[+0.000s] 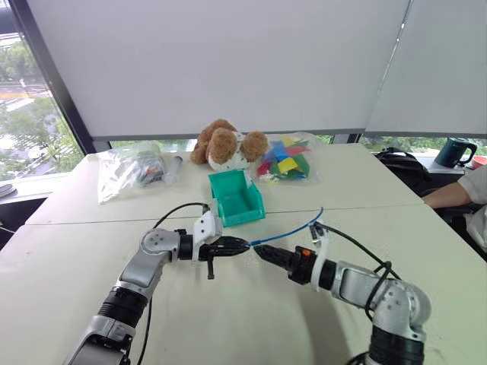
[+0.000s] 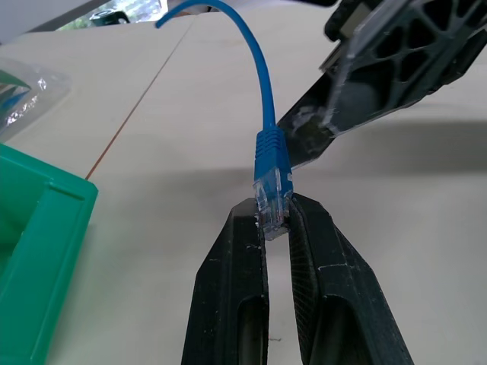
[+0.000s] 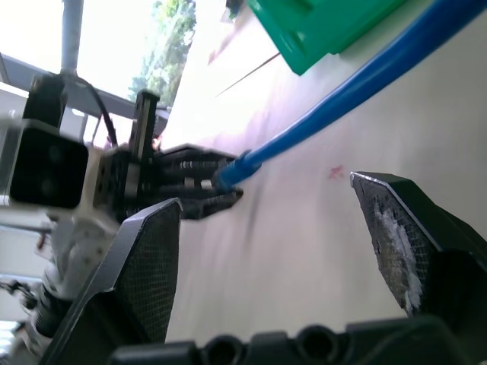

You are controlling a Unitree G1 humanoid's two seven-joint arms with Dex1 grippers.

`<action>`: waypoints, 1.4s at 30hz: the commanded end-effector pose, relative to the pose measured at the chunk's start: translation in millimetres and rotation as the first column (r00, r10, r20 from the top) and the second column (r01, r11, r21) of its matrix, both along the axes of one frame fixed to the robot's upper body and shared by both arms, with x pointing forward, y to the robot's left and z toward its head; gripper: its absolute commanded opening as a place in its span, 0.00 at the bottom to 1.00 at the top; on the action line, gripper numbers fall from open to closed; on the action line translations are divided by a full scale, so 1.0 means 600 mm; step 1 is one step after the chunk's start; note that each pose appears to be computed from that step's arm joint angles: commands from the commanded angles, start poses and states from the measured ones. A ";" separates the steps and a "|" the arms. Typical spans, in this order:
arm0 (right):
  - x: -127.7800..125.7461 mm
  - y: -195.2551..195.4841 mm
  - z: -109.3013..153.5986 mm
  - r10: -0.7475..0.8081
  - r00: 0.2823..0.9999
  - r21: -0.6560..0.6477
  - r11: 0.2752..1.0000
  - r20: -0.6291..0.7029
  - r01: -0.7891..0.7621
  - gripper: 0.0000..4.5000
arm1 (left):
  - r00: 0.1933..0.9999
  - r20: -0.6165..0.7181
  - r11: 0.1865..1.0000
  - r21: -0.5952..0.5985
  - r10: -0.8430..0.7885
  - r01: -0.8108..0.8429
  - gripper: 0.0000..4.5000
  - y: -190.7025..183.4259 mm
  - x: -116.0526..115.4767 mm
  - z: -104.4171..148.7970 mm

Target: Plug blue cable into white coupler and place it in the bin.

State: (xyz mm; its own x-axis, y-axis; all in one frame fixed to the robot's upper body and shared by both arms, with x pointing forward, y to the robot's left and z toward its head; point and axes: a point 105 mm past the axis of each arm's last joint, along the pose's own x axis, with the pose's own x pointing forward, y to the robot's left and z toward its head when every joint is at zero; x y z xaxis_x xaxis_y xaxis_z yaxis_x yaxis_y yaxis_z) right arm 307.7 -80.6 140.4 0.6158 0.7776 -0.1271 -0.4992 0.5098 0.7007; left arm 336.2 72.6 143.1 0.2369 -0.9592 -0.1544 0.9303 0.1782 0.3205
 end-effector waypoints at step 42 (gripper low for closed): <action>0.012 0.034 0.105 0.142 0.945 -0.213 0.974 0.296 -0.080 0.00 | 0.970 -0.021 0.969 -0.028 0.244 -0.244 0.98 0.127 -0.017 0.063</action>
State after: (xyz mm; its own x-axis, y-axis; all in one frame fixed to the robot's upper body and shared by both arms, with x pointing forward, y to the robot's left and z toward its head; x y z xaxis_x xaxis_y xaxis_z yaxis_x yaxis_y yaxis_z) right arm 323.8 -77.1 181.2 0.6152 0.7724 -0.1578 -0.6027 0.5899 0.5374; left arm 325.8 139.7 154.7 0.4137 -0.8859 -0.2100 0.8945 0.3525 0.2750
